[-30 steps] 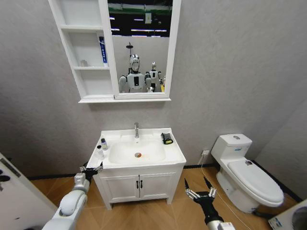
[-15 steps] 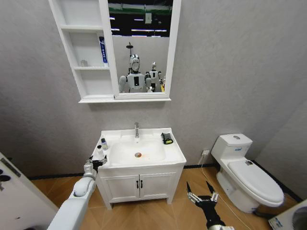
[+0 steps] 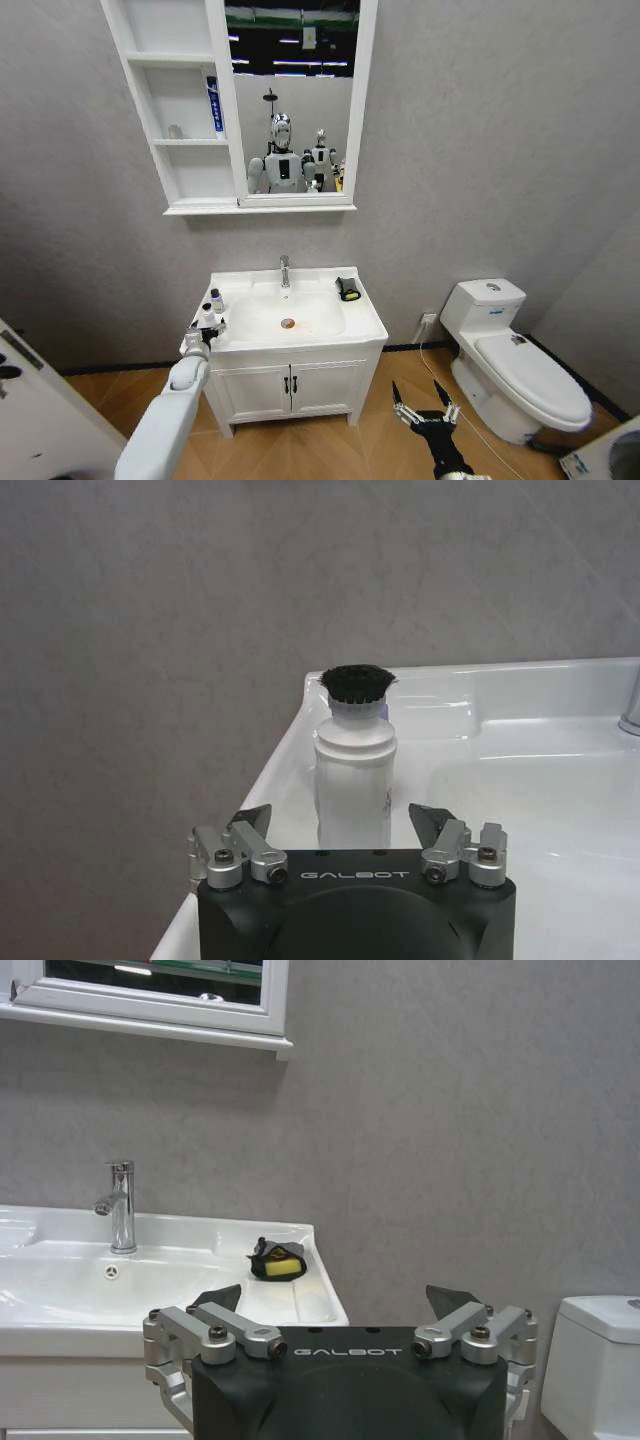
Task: Move facial cleanser and shampoo from washbasin to cabinet, then wipe washbasin with towel.
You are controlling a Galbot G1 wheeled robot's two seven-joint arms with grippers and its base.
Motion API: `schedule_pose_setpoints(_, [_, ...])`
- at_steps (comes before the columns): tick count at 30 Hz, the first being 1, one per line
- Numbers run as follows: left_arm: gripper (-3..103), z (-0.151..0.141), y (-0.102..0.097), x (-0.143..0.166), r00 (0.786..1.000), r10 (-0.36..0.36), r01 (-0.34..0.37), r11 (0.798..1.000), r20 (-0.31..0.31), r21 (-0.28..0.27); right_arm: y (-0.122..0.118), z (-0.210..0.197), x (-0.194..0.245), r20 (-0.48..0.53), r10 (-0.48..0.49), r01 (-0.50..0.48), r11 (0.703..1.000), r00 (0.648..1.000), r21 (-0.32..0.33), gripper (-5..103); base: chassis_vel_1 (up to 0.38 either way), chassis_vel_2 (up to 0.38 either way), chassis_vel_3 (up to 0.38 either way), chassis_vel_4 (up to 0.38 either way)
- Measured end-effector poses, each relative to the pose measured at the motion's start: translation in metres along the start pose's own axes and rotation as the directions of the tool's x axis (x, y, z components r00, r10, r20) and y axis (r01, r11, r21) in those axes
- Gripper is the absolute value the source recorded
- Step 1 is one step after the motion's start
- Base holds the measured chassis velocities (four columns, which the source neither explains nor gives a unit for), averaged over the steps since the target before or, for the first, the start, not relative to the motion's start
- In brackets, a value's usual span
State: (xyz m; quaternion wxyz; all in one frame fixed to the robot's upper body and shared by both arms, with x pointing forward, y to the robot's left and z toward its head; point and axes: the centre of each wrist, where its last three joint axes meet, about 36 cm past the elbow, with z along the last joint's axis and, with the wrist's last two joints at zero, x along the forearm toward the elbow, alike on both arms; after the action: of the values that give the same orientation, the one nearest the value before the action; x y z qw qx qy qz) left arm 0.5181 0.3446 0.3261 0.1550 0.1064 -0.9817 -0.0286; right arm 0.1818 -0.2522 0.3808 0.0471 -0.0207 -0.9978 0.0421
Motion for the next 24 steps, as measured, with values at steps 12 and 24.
schedule_pose_setpoints(12, [41,0.005,0.003,0.002,1.0,0.009,-0.009,1.0,-0.005,0.002,0.0,0.0,0.0,0.001,0.005,-0.005,1.0,1.0,-0.004,100,0.0,0.0,0.0,0.0])
schedule_pose_setpoints(24, [31,-0.013,0.007,0.025,0.998,0.029,-0.029,1.0,0.049,-0.002,0.003,0.001,-0.001,-0.002,0.01,-0.01,1.0,1.0,-0.016,100,0.0,0.0,0.0,0.0])
